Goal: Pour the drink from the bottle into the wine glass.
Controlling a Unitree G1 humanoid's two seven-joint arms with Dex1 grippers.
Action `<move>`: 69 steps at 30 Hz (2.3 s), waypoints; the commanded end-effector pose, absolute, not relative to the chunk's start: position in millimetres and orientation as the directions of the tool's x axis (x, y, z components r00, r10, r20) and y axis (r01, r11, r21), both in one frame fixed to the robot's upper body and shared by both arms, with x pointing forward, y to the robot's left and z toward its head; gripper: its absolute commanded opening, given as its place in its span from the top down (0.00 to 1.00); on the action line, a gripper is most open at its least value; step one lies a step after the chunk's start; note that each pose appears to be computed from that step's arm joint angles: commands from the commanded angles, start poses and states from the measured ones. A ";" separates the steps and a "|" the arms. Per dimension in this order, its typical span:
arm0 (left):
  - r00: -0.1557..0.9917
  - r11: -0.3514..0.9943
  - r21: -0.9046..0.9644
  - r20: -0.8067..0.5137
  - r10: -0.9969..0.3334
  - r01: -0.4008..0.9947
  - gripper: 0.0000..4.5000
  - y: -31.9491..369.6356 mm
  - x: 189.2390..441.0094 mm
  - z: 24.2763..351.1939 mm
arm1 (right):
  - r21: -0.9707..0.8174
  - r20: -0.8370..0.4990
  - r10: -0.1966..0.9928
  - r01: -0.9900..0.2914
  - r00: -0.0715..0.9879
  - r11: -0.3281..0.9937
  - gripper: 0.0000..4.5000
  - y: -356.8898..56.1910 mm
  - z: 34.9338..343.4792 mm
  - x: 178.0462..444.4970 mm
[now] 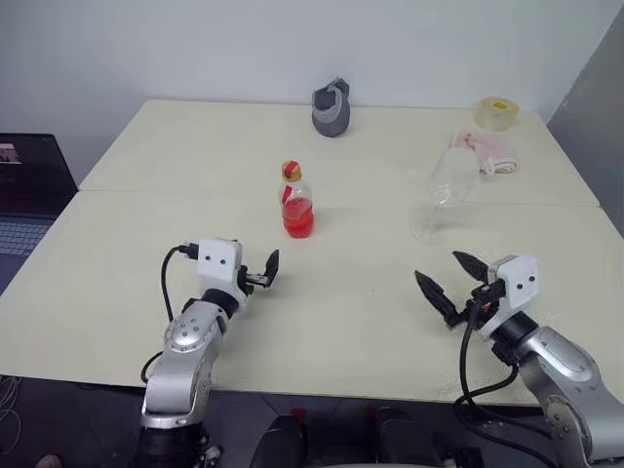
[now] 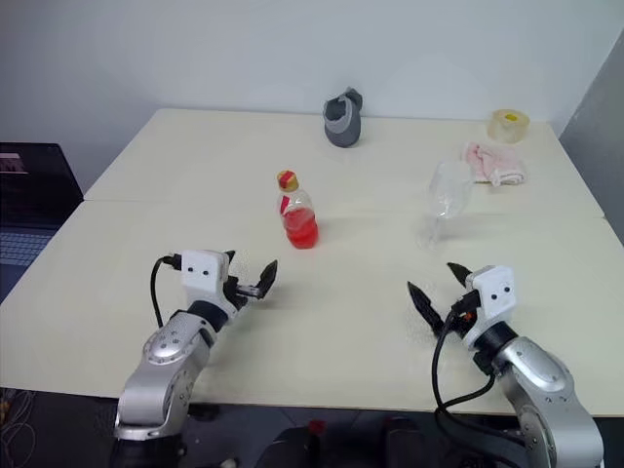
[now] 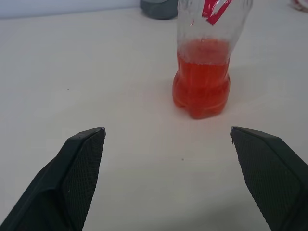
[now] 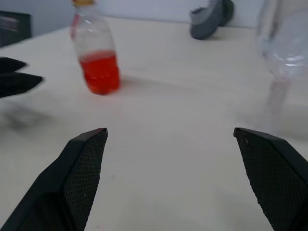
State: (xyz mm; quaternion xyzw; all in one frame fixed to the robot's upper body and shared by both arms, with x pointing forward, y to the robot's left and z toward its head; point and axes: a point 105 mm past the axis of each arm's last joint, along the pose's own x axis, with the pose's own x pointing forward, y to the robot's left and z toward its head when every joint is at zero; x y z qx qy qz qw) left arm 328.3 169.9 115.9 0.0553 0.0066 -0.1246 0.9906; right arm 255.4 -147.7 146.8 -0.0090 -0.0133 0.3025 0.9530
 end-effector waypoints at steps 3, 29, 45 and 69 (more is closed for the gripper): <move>0.955 0.947 0.152 0.040 -0.293 0.284 0.01 163.0 340.3 130.8 | -0.089 0.094 0.662 -0.656 0.744 0.750 0.00 -139.0 172.2 255.7; 0.872 0.870 0.095 0.032 -0.488 0.484 0.01 134.5 386.9 133.6 | -0.132 0.110 0.623 -0.610 0.775 0.782 0.00 -144.1 180.7 270.9; 0.874 0.877 0.061 0.071 -0.480 0.477 0.01 127.8 415.8 143.4 | -0.120 0.113 0.614 -0.602 0.782 0.789 0.00 -147.2 182.4 273.7; 0.831 0.844 0.035 0.154 -0.534 0.536 0.05 104.1 434.7 148.5 | -0.124 0.096 0.625 -0.614 0.774 0.779 0.00 -148.4 184.6 267.2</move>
